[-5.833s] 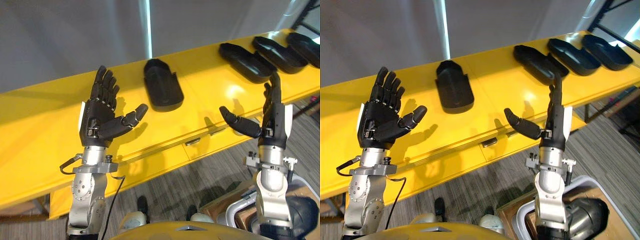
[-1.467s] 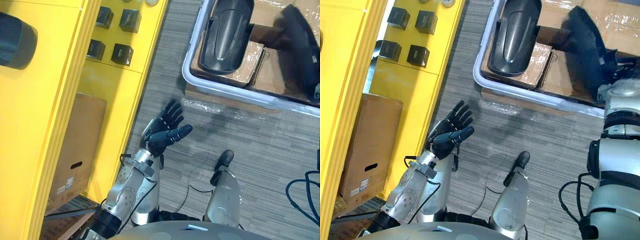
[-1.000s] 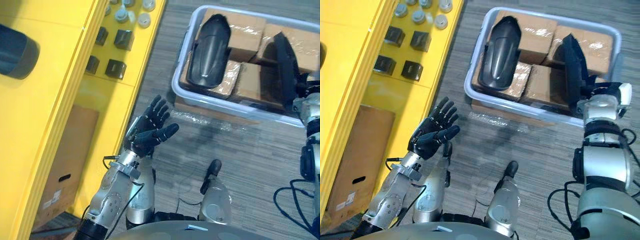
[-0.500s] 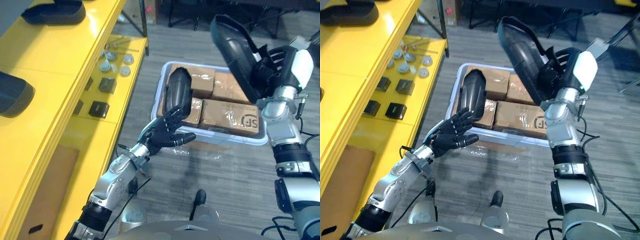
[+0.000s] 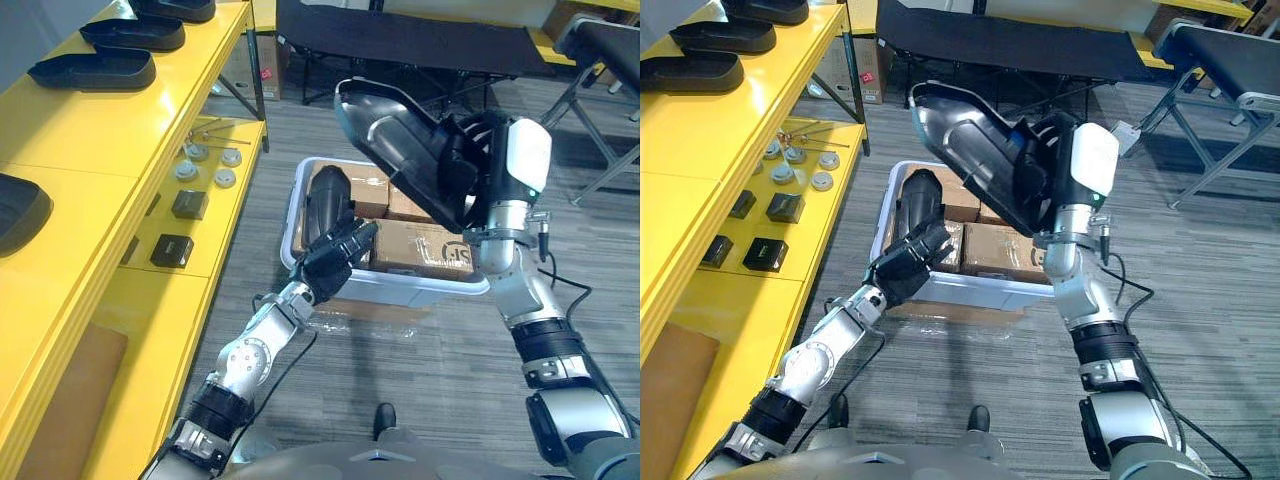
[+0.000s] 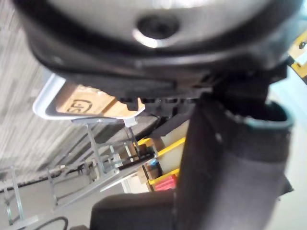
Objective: Walk over and take three plastic housings, then place them on the shelf
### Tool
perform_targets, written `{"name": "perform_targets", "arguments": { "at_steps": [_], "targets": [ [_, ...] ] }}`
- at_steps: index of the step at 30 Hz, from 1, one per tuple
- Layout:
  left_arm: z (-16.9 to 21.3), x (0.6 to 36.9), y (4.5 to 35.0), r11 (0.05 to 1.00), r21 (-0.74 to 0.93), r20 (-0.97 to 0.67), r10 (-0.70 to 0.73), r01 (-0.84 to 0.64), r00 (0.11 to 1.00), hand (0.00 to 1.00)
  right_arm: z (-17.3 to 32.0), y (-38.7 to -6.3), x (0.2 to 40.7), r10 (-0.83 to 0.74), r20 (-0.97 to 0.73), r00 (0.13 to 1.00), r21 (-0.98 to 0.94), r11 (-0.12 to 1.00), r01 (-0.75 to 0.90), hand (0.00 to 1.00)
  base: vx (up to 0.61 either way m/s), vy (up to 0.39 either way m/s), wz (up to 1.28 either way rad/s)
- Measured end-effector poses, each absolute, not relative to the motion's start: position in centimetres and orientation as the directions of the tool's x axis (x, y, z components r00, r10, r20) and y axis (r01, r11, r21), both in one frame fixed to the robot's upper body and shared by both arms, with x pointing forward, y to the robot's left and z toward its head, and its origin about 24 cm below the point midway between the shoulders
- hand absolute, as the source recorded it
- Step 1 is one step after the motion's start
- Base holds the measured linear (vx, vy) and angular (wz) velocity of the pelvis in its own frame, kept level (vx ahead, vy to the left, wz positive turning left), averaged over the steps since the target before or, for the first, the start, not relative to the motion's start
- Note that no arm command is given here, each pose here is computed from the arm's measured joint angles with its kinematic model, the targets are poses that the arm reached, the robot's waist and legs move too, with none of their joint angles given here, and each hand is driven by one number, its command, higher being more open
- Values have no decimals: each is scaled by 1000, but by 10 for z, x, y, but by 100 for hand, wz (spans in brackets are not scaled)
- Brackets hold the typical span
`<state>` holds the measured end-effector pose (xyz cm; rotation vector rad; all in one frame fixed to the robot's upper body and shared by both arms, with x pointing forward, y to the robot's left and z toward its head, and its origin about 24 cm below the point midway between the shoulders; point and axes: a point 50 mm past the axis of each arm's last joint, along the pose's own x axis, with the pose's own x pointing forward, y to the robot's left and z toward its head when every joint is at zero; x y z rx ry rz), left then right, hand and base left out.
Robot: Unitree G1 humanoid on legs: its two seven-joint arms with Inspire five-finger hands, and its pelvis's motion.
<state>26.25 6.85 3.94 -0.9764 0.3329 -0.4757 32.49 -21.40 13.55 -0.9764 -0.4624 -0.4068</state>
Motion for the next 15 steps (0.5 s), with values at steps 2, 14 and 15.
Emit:
{"name": "perform_targets", "arguments": {
  "at_steps": [2,14,15],
  "targets": [
    [42,264,66,419,-881,-34,-519,219,854,100,130,-205,325,-102,532,841,-693,518,501,0,19,-9,3],
    [40,254,41,348,-888,23,-619,300,785,100,98,-155,319,39,440,897,-747,570,341,0,0,0,0],
    [39,253,39,362,-880,16,-623,307,782,100,96,-153,318,44,436,899,-749,572,335,0,-9,-8,4]
  ]
}}
